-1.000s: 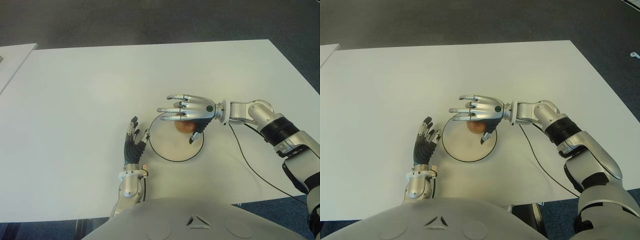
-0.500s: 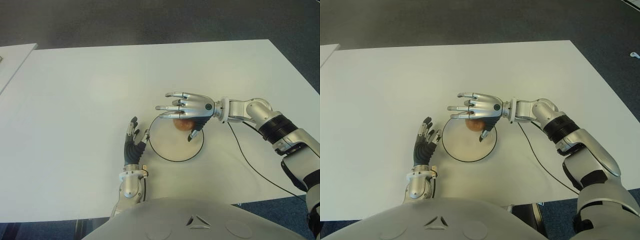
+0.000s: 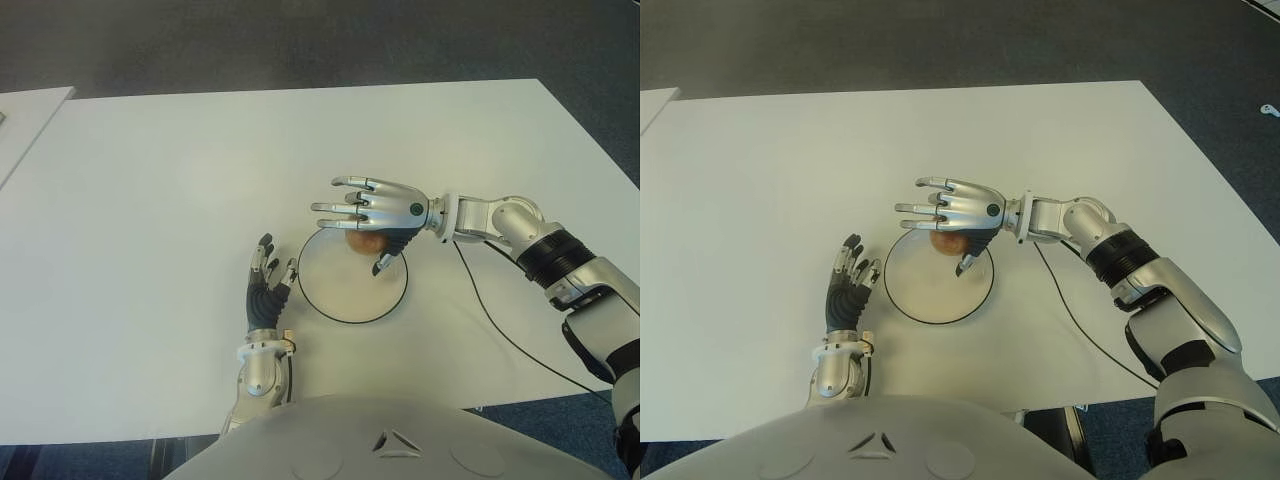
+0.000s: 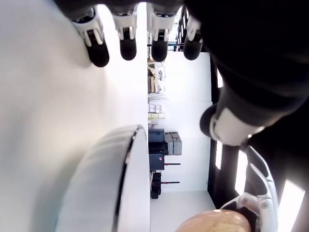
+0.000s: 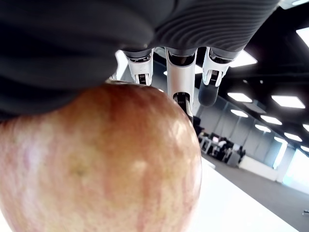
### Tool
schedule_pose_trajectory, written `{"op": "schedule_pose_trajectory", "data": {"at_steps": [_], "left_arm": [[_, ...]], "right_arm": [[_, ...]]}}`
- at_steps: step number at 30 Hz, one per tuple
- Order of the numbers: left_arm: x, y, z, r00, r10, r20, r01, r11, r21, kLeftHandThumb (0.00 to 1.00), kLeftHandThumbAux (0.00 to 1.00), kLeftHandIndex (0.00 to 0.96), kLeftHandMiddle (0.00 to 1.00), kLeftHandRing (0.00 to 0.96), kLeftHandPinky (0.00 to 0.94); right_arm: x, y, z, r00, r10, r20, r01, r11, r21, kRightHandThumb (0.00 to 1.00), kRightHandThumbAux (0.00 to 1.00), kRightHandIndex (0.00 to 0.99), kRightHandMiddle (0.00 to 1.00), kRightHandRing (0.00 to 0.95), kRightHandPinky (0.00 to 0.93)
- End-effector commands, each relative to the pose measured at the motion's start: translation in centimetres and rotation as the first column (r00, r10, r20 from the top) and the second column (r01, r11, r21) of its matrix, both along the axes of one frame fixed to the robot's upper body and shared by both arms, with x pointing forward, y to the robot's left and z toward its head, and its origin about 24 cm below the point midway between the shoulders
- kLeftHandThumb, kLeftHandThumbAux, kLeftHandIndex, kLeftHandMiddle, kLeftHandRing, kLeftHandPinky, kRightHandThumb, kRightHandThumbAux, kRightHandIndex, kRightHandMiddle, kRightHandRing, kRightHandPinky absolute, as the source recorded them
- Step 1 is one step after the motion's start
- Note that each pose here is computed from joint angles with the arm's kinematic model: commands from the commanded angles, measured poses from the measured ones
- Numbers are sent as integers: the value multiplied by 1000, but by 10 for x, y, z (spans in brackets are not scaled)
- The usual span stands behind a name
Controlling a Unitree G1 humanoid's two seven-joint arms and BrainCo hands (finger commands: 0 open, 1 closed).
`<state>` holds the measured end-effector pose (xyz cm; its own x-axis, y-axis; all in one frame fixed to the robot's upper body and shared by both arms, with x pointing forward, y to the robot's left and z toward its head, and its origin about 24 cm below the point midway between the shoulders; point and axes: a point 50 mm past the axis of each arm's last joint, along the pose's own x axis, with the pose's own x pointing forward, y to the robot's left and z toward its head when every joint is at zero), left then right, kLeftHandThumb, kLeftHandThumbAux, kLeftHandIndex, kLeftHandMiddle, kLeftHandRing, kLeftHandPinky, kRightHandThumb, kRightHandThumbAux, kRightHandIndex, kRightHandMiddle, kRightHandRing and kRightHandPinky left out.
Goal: Put the apples into the plate.
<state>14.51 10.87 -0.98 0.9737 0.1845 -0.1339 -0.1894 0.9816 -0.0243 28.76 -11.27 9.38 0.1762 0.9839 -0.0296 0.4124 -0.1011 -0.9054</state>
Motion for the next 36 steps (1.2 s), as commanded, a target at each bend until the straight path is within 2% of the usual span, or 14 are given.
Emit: {"op": "schedule_pose_trajectory", "data": {"at_steps": [1,2,7,10,18,28,30,31,32,33,34,36], "left_arm": [[11,-11,4,1000,13,10,-12,998,-58,0,647,54,18,0,0],[12,-10,3,1000,16,7,-16,998,-55,0,648,54,17,0,0],[12,-10,2,1000,18,5,-18,998,-54,0,658,53,16,0,1],[12,-10,3,1000,13,11,-12,998,-62,0,664,51,17,0,0],[12,-10,3,1000,15,11,-14,998,-65,0,672,47,20,0,0],[13,-10,5,1000,17,13,-16,997,-70,0,637,56,18,0,0],[13,-10,5,1000,17,13,-16,998,-67,0,637,55,17,0,0],[13,-10,5,1000,17,13,-16,998,-66,0,639,54,18,0,0],[12,-10,5,1000,16,15,-15,998,-65,0,640,53,18,0,0],[12,-10,5,1000,15,16,-14,998,-65,0,642,52,19,0,0],[12,-10,5,1000,13,18,-12,998,-67,0,644,51,20,0,0],[12,-10,5,1000,9,22,-8,997,-72,0,645,50,22,0,0]], "right_arm": [[0,3,1,1000,0,-9,0,1000,-3,0,524,0,0,2,0],[1,3,1,1000,0,-13,0,1000,-5,0,524,0,0,3,0],[1,2,1,1000,-2,-23,2,1000,-5,0,528,0,0,158,0],[0,2,-1,999,12,-41,-11,999,31,0,539,0,0,197,0],[0,3,-2,997,54,-56,-50,996,67,0,565,0,0,182,0],[1,4,-3,996,69,-49,-64,994,85,0,583,0,0,257,0],[1,4,-3,996,77,-44,-72,992,100,0,596,0,168,389,124],[1,3,-3,996,81,-41,-76,991,106,0,611,78,302,475,243],[1,3,-2,995,90,-38,-85,989,122,0,616,107,350,506,286],[0,3,-2,995,97,-35,-92,987,134,13,649,299,504,603,459],[0,4,-1,993,110,-38,-102,981,165,21,670,424,605,666,572],[-1,4,0,991,130,-44,-117,968,220,130,707,535,710,752,720]]}}
